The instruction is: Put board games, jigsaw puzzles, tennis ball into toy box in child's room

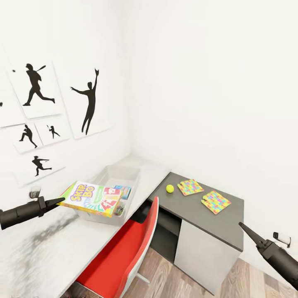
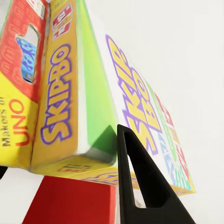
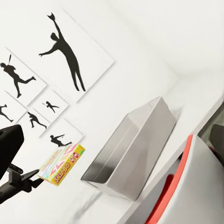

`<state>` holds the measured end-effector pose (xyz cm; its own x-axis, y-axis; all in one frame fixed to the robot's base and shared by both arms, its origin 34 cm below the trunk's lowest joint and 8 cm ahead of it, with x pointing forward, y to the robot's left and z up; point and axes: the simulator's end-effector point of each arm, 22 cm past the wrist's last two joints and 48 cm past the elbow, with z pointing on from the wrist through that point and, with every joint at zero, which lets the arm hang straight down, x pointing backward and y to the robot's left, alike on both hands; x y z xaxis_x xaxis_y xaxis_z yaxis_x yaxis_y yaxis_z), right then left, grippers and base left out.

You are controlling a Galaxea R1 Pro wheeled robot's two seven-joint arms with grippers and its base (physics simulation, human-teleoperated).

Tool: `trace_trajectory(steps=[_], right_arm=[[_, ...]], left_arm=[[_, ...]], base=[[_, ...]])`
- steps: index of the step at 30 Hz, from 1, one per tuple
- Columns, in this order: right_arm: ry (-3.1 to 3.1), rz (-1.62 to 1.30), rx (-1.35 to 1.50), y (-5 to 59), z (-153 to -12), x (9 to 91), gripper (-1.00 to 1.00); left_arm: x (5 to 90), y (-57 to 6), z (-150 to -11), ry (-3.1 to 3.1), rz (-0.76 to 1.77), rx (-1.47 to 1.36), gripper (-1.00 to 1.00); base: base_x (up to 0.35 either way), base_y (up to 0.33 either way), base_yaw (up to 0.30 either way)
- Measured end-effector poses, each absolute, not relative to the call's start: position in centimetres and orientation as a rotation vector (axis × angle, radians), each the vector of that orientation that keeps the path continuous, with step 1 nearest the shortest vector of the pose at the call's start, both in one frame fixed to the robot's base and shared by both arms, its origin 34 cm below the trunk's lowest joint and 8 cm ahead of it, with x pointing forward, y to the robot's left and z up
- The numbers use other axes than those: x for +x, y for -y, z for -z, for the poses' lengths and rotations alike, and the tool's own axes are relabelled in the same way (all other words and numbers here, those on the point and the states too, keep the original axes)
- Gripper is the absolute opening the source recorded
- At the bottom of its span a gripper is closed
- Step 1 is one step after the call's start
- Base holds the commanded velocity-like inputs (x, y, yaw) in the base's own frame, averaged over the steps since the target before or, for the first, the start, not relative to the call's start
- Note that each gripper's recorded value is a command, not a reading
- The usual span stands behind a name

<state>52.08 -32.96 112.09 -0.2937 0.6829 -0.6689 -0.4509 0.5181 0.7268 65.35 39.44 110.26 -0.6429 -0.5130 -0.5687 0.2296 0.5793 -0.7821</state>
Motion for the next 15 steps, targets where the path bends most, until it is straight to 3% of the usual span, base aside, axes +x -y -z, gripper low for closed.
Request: trace_trajectory(steps=[15], right_arm=[[-1.503, -1.122, 0.208, 32.9, -112.05, 52.13, 1.0]], left_arm=[[65.36, -39.37, -110.29, -1.978, 1.134, -0.225, -1.0]], base=[[0.006, -0.205, 0.287]])
